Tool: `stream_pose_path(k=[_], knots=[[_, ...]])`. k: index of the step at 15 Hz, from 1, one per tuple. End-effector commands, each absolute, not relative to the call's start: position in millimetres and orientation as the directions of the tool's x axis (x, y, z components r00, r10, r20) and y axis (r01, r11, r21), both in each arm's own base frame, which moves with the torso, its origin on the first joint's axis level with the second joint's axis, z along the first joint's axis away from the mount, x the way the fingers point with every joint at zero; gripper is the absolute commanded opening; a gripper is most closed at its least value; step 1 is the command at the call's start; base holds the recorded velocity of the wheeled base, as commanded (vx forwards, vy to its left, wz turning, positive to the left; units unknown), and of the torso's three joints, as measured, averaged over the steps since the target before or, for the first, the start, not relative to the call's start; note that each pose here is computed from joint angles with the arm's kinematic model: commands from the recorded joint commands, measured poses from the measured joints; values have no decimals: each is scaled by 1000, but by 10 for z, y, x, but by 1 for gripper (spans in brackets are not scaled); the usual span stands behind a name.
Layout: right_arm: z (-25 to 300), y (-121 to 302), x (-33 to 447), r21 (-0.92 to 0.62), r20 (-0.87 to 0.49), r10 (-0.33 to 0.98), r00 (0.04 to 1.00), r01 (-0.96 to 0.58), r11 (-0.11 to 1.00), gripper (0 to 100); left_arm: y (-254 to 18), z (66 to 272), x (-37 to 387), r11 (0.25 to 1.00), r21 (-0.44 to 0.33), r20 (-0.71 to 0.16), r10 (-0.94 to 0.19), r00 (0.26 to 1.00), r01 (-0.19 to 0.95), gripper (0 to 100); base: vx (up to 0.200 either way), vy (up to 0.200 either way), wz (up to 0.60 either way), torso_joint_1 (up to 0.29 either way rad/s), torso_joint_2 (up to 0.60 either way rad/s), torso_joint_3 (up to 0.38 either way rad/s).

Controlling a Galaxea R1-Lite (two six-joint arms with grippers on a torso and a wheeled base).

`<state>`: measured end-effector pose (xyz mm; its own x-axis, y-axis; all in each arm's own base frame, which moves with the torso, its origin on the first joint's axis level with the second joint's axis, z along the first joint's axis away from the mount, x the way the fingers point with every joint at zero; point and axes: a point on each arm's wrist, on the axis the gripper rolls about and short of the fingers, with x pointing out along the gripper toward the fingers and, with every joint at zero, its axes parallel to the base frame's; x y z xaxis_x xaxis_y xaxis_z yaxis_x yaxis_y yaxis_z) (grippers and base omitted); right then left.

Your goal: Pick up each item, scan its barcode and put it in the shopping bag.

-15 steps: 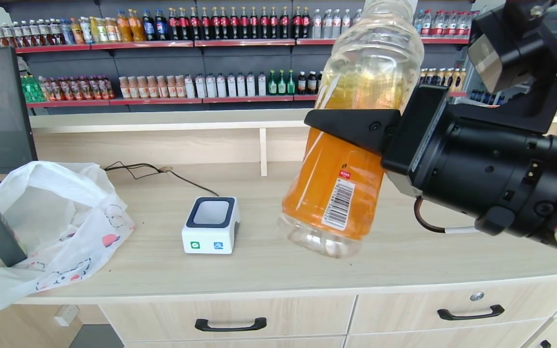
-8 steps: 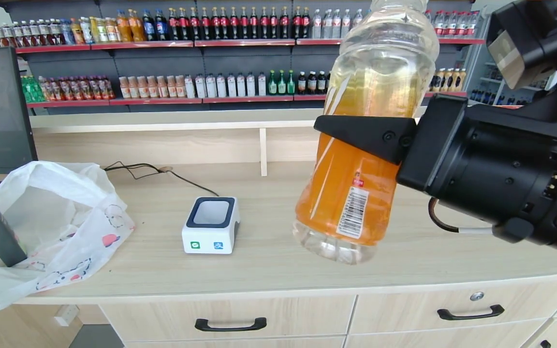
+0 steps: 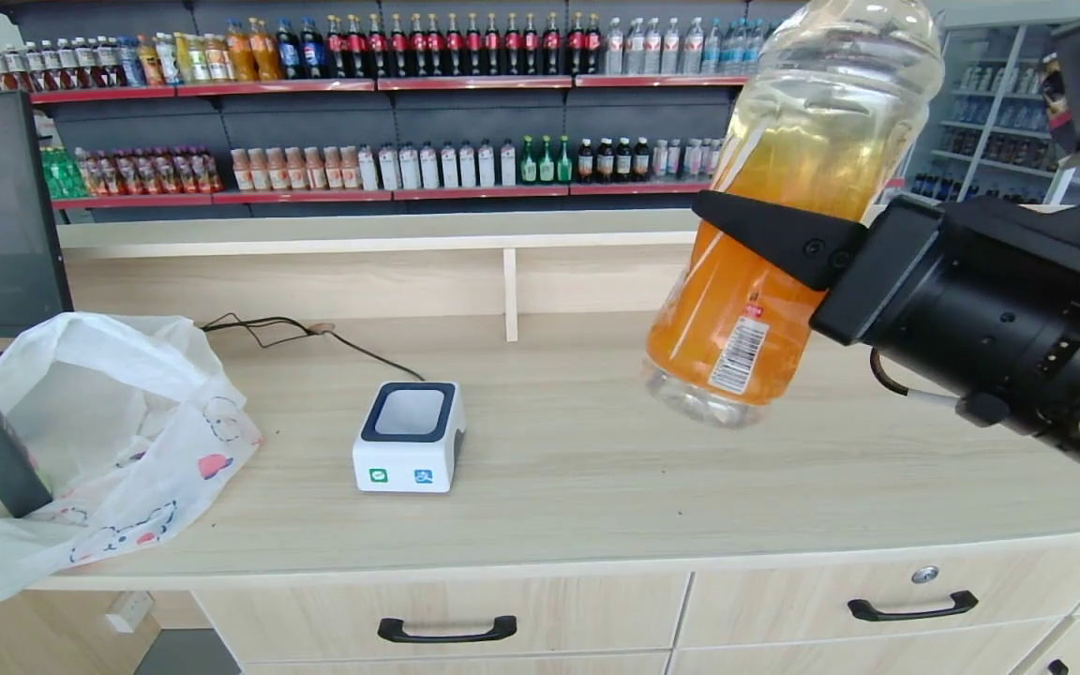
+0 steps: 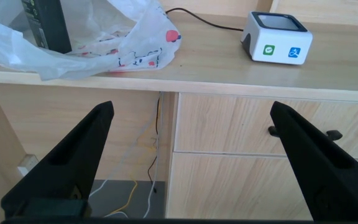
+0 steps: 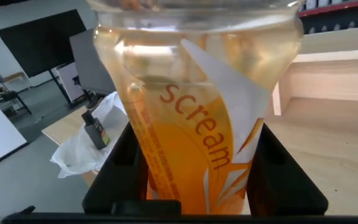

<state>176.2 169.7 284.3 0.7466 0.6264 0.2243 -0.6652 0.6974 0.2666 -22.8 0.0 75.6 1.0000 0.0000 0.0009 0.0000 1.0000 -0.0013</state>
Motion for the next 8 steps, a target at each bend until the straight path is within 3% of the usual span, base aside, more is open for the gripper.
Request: stream_pose_path(k=[1,8], knots=[[2587,1665,1930,211,178,620,764,-645,734,0,0,756,-228,1000,-2,2,0,1000,0,100,0,0,0,0,0,0],[2184,1615,2203,38,247,551,797,-576,816,0,0,756,-228,1000,-2,2,0,1000,0,100,0,0,0,0,0,0]])
